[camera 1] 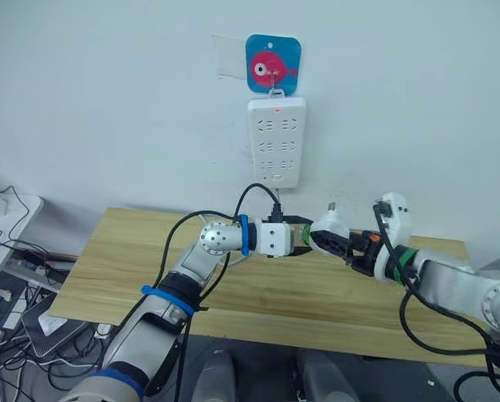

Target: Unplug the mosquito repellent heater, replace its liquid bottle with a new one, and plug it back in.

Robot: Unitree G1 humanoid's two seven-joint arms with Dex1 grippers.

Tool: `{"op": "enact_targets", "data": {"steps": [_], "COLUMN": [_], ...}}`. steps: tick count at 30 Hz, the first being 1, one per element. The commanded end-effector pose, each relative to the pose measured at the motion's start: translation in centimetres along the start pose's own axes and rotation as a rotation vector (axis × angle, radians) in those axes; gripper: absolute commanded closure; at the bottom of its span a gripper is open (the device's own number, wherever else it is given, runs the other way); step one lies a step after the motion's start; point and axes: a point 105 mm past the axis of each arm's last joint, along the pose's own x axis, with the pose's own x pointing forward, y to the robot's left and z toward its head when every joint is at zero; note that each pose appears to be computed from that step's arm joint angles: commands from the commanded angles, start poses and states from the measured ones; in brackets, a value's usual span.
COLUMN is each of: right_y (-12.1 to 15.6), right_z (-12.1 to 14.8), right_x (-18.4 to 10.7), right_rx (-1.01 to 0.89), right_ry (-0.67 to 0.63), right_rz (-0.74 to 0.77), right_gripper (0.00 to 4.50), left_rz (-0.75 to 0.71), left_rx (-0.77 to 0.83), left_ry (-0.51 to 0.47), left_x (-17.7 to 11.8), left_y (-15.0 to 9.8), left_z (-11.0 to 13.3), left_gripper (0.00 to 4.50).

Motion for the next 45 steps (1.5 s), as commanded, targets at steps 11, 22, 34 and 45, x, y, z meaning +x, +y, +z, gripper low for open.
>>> {"op": "enact_targets", "data": {"steps": [11, 22, 34, 45], "right_y": [2.1, 2.4, 1.8, 1.2], "right_z": [2.8, 3.1, 2.6, 2.9], "right_x": [0.3, 1.7, 2.2, 1.8], "right_rx": [-0.198, -0.261, -0.282, -0.29], "right_ry": [-0.389, -0.442, -0.421, -0.43], "right_rz": [-0.021, -0.05, -0.049, -0.069], "right_gripper": [0.03, 0.03, 1.39, 1.4], "left_rz": [0.16, 0.167, 0.174, 0.142], "left_rx": [-0.459, -0.54, -0.594, -0.545], "left_ry": [-0.227, -0.227, -0.232, -0.267], "left_x": [0.8, 1.1, 1.0, -3.8], "left_y": [0.9, 0.2, -0.1, 1.5], "left_z": [2.6, 3.4, 3.8, 4.1], "left_gripper": [2.26, 2.26, 2.26, 0.0]}}
